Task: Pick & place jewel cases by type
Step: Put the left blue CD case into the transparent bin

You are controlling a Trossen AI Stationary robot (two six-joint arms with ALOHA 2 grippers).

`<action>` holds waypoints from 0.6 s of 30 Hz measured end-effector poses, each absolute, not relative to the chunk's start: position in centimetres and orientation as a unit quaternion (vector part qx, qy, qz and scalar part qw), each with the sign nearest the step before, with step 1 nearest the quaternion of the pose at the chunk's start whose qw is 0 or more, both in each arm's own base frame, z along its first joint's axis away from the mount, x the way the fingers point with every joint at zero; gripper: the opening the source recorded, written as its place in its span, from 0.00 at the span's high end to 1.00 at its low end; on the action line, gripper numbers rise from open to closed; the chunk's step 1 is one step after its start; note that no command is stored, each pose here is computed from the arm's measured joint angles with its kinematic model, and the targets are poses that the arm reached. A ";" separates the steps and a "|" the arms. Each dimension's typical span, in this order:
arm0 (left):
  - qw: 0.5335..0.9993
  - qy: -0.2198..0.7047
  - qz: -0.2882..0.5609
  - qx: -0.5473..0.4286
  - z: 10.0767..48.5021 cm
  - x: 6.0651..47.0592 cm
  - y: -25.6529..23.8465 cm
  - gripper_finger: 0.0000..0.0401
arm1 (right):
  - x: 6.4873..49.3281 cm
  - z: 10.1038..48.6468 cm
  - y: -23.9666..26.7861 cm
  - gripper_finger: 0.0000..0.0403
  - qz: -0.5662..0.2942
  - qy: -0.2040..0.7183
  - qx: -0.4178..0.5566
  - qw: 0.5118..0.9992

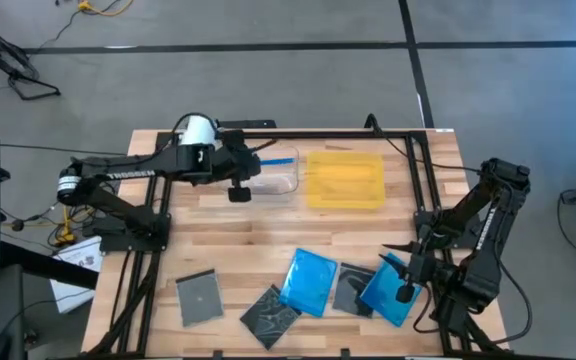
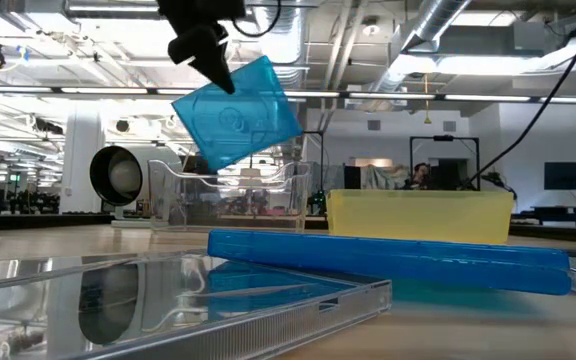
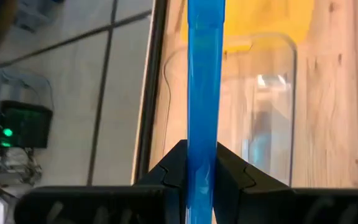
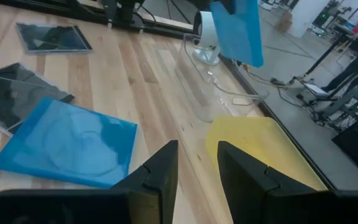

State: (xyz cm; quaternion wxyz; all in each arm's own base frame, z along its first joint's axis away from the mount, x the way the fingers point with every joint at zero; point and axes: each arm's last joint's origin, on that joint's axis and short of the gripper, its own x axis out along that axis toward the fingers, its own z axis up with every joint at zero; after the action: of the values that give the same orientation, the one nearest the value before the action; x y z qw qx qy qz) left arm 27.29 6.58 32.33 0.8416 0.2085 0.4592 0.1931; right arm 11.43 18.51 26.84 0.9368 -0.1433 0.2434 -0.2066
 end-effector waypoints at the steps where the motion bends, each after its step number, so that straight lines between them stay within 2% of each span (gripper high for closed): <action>1: 0.840 0.464 0.195 0.204 32.3 27.2 6.8 0.92 | 11.5 26.8 18.5 0.74 -0.208 0.244 -0.143 0.936; 7: 0.845 0.478 0.158 0.180 31.5 27.4 7.6 0.91 | 11.6 26.8 18.4 0.74 -0.212 0.246 -0.142 0.935; 18: 0.801 0.544 0.137 0.208 28.6 29.0 8.5 0.91 | 11.6 26.8 18.4 0.74 -0.212 0.246 -0.141 0.935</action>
State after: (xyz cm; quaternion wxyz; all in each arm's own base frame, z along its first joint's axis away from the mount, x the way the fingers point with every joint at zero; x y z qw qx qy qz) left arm 29.02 8.46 28.59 0.8015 0.2083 0.5435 0.1373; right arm 11.63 18.38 26.84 0.9354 -0.1415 0.2455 -0.2115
